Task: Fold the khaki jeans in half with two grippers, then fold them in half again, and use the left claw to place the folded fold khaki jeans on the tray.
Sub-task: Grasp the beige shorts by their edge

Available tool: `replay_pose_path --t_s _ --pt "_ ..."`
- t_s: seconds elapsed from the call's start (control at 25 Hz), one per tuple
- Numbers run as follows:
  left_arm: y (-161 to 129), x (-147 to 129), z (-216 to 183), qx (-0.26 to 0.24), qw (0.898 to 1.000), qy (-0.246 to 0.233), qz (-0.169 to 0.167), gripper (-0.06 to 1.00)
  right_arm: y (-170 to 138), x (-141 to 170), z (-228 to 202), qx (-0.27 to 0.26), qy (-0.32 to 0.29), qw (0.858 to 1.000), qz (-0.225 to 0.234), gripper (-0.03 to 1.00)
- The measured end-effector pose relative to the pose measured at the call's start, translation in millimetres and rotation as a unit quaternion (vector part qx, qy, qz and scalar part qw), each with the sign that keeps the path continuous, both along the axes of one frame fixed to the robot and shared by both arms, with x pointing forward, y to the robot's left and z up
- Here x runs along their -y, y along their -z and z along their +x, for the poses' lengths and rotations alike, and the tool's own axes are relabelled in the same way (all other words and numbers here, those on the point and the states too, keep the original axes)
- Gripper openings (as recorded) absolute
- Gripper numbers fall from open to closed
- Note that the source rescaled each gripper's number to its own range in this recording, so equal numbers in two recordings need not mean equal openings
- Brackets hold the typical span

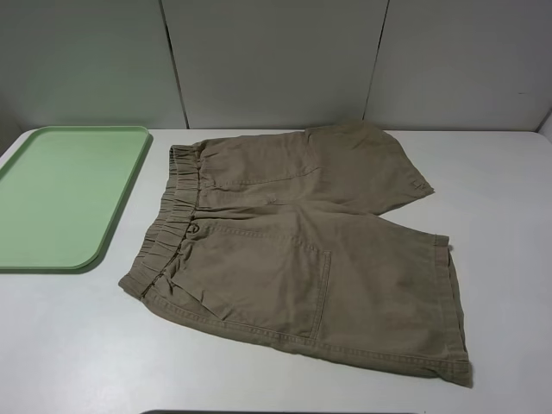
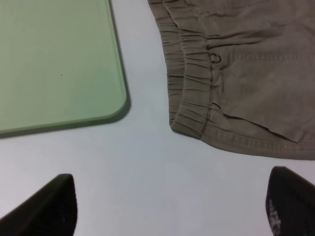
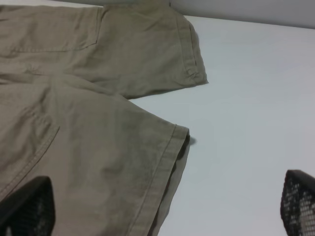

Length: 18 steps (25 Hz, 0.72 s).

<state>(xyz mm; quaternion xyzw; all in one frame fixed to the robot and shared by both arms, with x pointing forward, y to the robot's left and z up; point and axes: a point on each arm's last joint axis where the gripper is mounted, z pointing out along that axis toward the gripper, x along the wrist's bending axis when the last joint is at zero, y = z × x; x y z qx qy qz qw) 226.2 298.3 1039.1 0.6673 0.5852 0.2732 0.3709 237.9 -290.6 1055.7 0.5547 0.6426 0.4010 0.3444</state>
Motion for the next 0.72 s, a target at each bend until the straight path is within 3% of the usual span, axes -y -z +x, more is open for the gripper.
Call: replay_pose_path --t_s 0.48,0.72 --pt "0.0 0.0 0.0 0.000 1.000 0.000 0.000 0.75 0.0 -0.2 0.0 0.000 -0.001 1.000 0.001 1.00" --pt "0.0 -0.3 0.0 0.001 1.000 0.012 0.003 0.75 -0.4 -3.1 -0.4 -0.002 -0.008 1.000 0.024 1.00"
